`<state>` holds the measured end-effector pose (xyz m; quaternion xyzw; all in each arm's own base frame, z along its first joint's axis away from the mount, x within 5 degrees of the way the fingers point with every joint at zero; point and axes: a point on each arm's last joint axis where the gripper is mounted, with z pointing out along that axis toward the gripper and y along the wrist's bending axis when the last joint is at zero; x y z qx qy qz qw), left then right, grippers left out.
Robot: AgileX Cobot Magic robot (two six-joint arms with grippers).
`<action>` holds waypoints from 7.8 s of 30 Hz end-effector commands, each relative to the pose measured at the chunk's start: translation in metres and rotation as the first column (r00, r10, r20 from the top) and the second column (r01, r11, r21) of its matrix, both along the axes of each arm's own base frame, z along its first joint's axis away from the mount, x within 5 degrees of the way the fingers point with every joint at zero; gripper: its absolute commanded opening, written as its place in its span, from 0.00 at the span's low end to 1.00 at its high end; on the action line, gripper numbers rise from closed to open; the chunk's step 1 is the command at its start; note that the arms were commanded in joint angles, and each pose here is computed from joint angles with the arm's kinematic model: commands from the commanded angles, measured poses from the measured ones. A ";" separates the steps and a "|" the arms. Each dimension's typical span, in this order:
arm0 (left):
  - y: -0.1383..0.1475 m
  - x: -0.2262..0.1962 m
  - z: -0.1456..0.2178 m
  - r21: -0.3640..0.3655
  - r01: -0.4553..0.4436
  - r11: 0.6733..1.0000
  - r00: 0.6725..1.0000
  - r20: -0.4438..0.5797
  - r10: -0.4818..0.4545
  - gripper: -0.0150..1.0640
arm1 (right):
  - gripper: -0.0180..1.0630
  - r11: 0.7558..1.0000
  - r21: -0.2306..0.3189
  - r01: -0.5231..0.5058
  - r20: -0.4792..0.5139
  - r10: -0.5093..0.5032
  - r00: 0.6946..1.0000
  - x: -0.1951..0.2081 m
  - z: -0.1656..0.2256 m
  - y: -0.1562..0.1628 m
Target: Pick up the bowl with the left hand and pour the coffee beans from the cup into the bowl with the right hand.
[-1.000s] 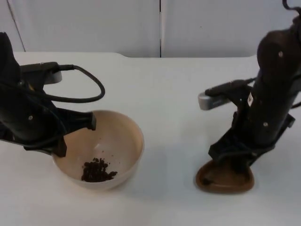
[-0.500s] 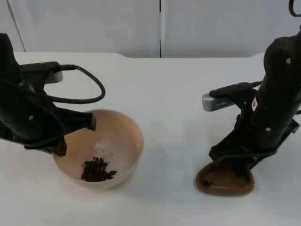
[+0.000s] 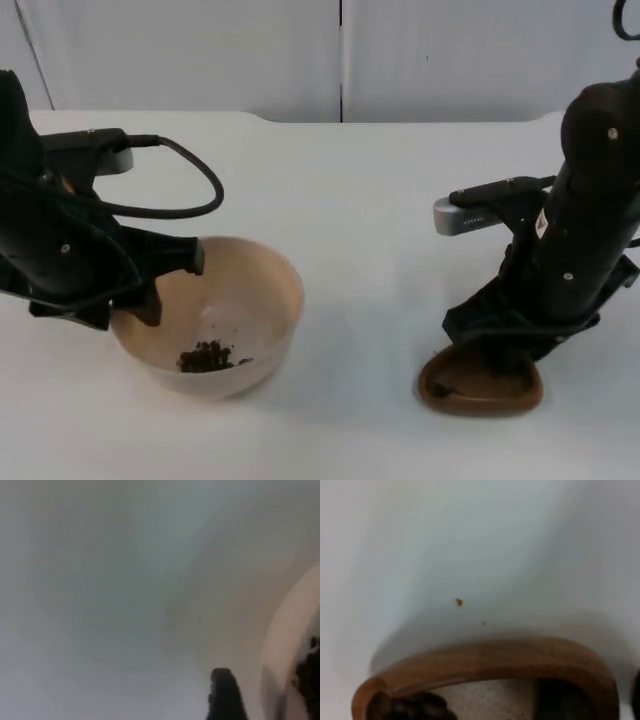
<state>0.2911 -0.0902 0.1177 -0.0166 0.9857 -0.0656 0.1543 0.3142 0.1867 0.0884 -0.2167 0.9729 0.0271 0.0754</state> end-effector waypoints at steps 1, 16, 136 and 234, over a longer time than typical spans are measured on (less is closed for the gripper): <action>0.001 0.002 0.002 -0.002 -0.002 1.000 1.000 0.014 0.002 0.59 | 0.50 1.000 -0.003 0.014 -0.010 -0.014 1.000 -0.002 -0.005 -0.003; 0.003 -0.008 0.082 -0.082 0.003 0.997 0.966 0.258 0.019 0.75 | 0.71 0.995 0.099 -0.001 0.167 -0.015 0.986 -0.011 0.098 -0.008; 0.088 -0.297 0.158 0.042 0.219 0.975 0.693 0.697 -0.185 0.75 | 0.71 0.924 0.310 -0.225 0.741 -0.086 0.666 -0.320 0.191 -0.192; 0.091 -0.296 0.157 0.101 0.209 0.973 0.685 0.695 -0.219 0.99 | 0.99 0.923 0.314 0.221 0.741 -0.384 0.550 -0.321 0.192 -0.188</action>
